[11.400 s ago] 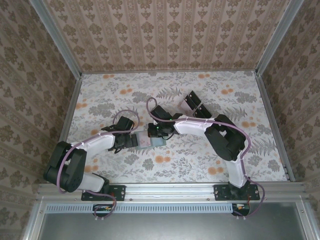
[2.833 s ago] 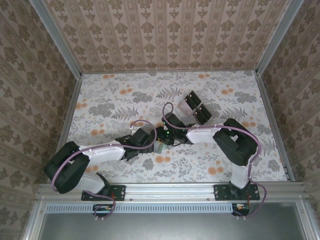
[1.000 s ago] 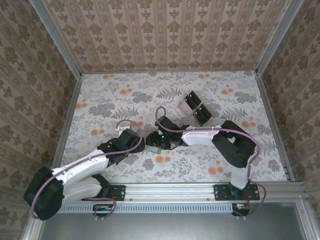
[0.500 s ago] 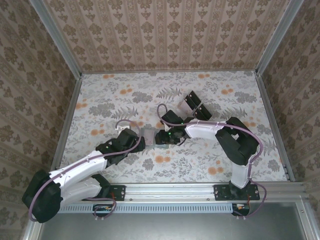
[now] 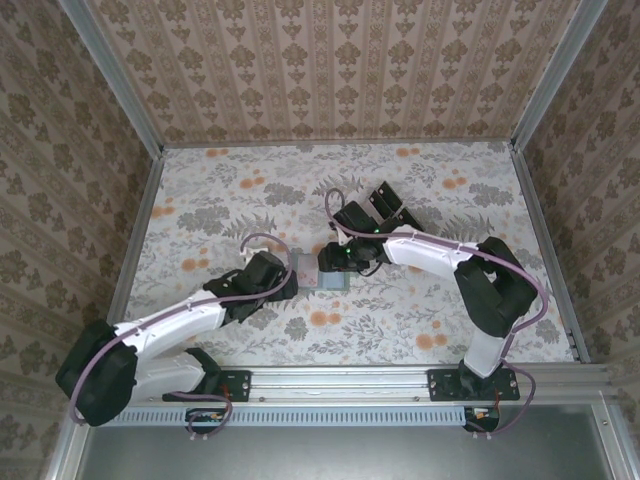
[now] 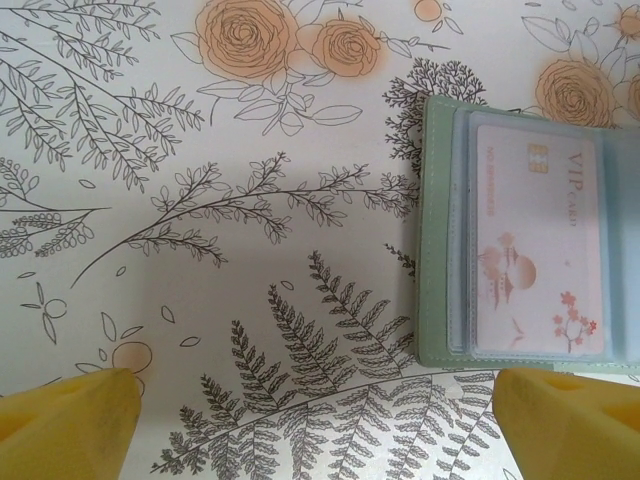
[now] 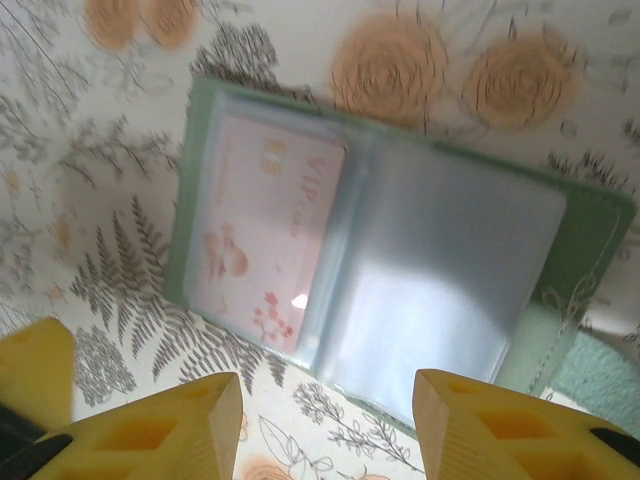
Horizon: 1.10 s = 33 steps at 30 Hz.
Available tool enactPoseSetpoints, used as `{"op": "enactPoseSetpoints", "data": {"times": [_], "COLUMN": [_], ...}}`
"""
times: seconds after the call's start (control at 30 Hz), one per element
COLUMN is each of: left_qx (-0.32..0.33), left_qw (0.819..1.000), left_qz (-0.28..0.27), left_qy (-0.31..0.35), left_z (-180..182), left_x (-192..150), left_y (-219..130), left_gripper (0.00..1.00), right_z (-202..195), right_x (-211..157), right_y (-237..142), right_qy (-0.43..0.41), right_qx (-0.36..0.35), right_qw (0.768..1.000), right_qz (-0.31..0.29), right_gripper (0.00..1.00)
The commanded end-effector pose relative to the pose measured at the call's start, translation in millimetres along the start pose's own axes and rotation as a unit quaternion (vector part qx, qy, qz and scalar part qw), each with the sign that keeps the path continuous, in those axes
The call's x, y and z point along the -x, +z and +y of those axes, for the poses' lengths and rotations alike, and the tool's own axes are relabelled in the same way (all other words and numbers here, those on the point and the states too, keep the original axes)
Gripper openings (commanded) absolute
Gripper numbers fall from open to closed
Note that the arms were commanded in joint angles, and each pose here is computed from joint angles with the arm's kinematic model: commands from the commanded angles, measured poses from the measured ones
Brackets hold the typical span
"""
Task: Put the credit cards into the card holder
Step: Move the card holder to the center of the table, then flip over the card slot in the card holder.
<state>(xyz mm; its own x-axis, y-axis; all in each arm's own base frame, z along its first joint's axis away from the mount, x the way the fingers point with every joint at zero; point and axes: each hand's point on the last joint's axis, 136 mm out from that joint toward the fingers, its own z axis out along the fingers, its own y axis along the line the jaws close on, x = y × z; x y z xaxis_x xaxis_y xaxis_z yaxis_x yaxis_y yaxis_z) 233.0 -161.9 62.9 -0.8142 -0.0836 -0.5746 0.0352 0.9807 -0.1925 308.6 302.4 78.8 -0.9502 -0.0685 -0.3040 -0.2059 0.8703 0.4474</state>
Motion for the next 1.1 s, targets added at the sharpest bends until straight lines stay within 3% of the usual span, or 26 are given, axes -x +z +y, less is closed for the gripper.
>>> {"op": "enactPoseSetpoints", "data": {"times": [0.0, 0.5, 1.07], "left_qx": [-0.012, -0.002, -0.018], "left_qw": [1.000, 1.000, 0.998], "left_qz": [-0.009, 0.003, 0.005], "left_qy": [0.005, 0.018, 0.057], "left_z": [-12.1, -18.4, -42.1], "left_x": [11.5, 13.1, 9.9], "left_y": [0.0, 9.5, 18.4], "left_gripper": [1.00, 1.00, 1.00], "right_z": [-9.6, -34.7, -10.4], "right_x": [9.6, 7.7, -7.4], "right_y": [0.2, 34.9, 68.8], "right_qy": [-0.004, 0.005, 0.079], "right_qx": [-0.034, -0.053, 0.054], "right_qw": [0.999, 0.998, 0.994], "right_qz": [-0.005, 0.026, 0.058], "right_gripper": [0.50, 0.50, 0.50]}}
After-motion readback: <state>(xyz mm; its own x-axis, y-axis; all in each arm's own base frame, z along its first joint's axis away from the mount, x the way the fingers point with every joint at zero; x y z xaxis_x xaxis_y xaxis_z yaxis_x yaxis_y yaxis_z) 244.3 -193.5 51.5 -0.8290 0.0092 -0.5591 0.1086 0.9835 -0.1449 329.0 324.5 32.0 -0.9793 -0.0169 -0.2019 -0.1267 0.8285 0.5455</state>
